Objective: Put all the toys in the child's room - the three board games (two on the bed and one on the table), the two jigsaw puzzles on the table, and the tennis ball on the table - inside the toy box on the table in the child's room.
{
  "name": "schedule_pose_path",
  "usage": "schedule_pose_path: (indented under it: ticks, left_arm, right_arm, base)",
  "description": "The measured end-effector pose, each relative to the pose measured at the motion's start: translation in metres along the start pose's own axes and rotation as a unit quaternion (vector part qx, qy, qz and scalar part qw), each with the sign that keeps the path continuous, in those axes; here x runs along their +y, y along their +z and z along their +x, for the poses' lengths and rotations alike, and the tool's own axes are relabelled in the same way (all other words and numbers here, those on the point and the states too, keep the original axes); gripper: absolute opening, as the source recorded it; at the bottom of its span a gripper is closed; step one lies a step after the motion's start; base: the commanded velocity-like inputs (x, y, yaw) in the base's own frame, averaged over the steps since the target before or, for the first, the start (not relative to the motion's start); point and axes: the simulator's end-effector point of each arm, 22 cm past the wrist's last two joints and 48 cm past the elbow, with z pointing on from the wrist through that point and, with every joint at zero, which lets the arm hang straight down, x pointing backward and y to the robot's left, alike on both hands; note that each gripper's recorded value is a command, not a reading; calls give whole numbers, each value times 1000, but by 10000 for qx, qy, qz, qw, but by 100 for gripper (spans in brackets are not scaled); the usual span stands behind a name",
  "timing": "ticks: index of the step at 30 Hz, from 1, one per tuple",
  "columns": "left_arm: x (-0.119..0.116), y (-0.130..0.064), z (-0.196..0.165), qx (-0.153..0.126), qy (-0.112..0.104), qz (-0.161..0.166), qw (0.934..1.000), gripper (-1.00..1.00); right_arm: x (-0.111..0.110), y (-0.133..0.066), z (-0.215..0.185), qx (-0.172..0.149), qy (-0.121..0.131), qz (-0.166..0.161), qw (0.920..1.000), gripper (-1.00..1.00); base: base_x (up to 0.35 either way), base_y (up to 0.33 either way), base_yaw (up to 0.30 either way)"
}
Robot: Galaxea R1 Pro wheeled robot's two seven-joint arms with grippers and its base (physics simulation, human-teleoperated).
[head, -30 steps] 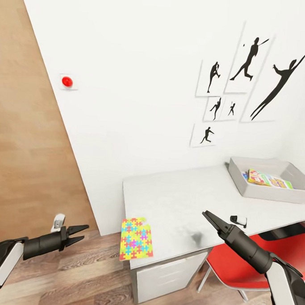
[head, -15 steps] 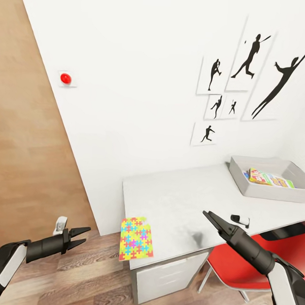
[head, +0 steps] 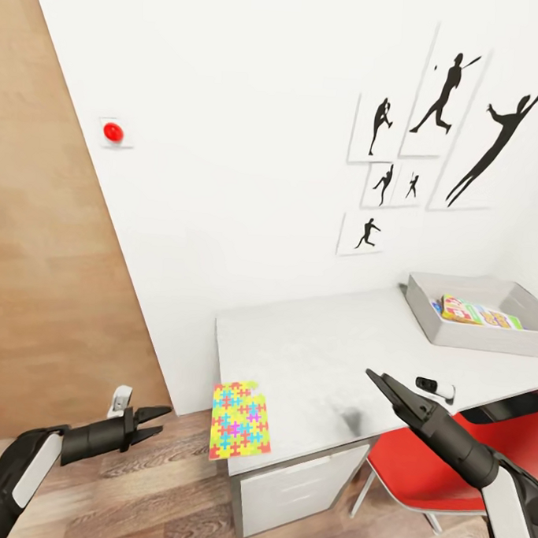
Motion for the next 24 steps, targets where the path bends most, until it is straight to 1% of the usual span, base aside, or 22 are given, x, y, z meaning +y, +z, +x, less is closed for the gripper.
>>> schedule_pose_path:
  ticks: [4, 7, 16, 24]
  left_arm:
    - [4, 10, 8, 120, 73, -11, 9999, 100]
    - [7, 15, 11, 154, 95, -12, 9998, 100]
    - [22, 24, 19, 204, -1, -21, 9998, 100]
    - [30, 31, 22, 224, -13, -4, 9997, 100]
  right_arm:
    - [0, -2, 1, -16, -11, -91, 10000, 100]
    - [2, -3, 1, -23, -18, -186, 9998, 100]
    - [2, -6, 6, -32, -31, -397, 9992, 100]
    - [-3, -10, 9, -49, -44, -481, 9988, 100]
  base:
    - [0, 0, 0]
    - [0, 0, 0]
    - [0, 0, 0]
    - [0, 0, 0]
